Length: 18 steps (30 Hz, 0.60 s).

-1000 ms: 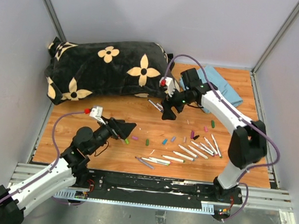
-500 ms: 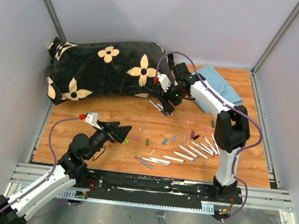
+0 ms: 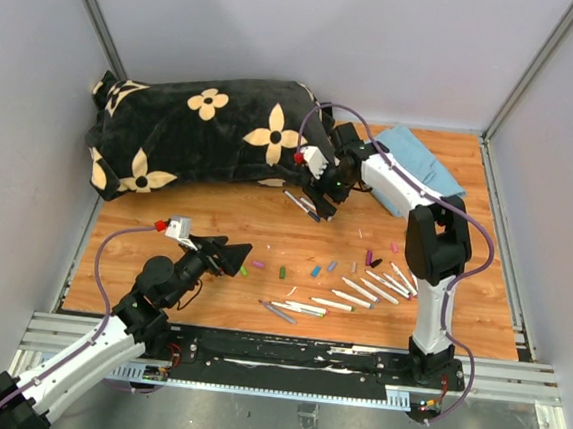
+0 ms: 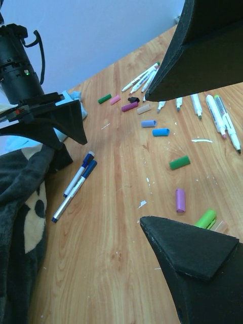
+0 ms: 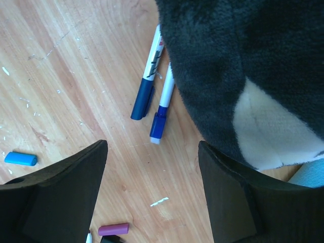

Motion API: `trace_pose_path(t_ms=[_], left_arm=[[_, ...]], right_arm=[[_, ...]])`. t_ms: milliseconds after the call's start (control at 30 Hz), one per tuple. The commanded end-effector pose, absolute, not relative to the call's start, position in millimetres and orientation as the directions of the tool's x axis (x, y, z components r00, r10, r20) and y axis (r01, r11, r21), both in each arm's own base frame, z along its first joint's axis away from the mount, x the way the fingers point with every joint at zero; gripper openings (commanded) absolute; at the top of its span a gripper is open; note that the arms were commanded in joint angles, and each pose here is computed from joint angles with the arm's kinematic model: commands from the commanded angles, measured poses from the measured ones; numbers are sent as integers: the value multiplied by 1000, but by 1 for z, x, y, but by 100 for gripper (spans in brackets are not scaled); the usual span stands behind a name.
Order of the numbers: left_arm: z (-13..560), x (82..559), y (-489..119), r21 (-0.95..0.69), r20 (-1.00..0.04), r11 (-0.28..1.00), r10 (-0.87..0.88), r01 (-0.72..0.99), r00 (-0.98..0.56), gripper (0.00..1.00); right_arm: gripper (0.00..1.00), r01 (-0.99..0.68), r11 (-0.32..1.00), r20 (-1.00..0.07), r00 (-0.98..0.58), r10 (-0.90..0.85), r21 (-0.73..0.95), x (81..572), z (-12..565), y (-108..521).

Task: Open the pen caps
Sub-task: Pick up the pen from the center of the board.

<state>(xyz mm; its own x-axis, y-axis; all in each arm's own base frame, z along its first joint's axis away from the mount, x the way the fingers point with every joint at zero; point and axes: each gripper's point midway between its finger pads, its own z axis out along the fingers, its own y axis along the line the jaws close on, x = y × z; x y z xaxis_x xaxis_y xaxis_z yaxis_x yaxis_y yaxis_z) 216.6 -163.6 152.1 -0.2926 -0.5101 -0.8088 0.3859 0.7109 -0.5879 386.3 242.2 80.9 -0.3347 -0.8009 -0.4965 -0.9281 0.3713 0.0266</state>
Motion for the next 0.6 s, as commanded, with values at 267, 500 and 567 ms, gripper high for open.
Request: trace_pose_path(t_ms=[267,500,567], left_arm=[[154,217,-163,-604,-797,698,-530,384,-290,99],[152,217,-163,-606,-796,700,-529,378,-295,99],[151,216,-163,-604,-797,701,-527,378,-295,99]], right_arm=[[62,-914,404,-496,-370,-786,42,413,74,232],[41,-908,410,-482,-398,-781,84,417,64,241],[39,-911,401,-479,-393,-785,91,415,62,245]])
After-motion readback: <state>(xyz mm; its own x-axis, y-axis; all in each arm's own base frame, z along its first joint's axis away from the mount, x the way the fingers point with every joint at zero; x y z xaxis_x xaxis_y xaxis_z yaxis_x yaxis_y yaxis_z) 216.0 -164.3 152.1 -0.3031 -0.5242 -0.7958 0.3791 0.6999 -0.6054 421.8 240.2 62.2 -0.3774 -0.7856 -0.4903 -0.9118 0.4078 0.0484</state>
